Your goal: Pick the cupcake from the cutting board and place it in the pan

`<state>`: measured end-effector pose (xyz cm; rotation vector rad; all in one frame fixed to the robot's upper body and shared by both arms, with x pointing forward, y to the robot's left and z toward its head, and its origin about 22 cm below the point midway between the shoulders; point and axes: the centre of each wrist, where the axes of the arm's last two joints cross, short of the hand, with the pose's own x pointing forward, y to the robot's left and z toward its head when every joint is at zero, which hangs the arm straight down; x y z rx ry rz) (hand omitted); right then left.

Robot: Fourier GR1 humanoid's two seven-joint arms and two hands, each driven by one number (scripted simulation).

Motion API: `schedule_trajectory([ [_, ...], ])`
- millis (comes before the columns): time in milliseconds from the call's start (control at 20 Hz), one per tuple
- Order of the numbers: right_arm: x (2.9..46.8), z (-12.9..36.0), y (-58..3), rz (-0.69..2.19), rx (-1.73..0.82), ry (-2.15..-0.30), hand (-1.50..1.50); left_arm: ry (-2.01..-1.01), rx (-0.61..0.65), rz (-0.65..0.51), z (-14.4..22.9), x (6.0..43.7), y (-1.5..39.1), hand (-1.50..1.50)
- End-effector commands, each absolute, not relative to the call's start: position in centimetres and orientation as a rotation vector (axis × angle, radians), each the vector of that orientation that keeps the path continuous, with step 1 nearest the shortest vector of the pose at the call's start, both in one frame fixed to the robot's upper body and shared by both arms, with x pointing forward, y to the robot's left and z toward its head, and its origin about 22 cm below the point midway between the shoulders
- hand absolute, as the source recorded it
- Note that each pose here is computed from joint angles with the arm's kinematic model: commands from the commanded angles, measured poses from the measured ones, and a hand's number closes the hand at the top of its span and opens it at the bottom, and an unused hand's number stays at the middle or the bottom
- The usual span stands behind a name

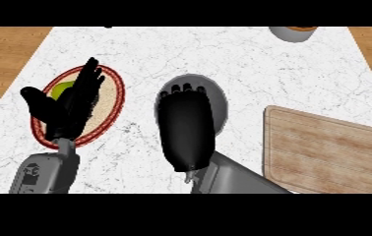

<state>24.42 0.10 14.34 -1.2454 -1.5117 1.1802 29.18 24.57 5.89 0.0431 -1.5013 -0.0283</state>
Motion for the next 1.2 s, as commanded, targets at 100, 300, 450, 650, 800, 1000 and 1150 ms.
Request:
schedule_trajectory([
  [100, 22.0, 16.8, 2.8, 0.957, -1.306, -1.502, 1.50, -1.529, 0.044, -0.037, 5.9, 29.6, 24.2, 0.00],
  [300, 22.5, 17.9, 3.8, 0.882, -1.319, -1.483, 1.50, -1.512, 0.044, -0.026, 7.1, 30.2, 24.7, 0.00],
  [450, 23.5, 18.7, 3.9, 0.827, -1.297, -1.485, 1.50, -1.518, 0.064, -0.007, 4.8, 29.3, 25.0, 0.00],
  [650, 25.2, 17.3, 3.5, 0.778, -1.300, -1.476, 1.50, -1.520, 0.075, 0.001, 5.1, 28.2, 26.1, 0.00],
  [800, 25.9, 17.6, 2.9, 0.749, -1.298, -1.484, 1.50, -1.518, 0.085, 0.028, 7.3, 29.1, 27.3, 0.00],
  [1000, 28.6, 15.2, 0.2, 0.751, -1.273, -1.496, 1.50, -1.503, 0.092, 0.051, 6.6, 29.0, 25.7, 0.00],
  [1150, 29.1, 12.3, -0.2, 0.757, -1.196, -1.548, 1.50, -1.522, 0.105, 0.044, 6.2, 30.1, 26.9, 0.00],
])
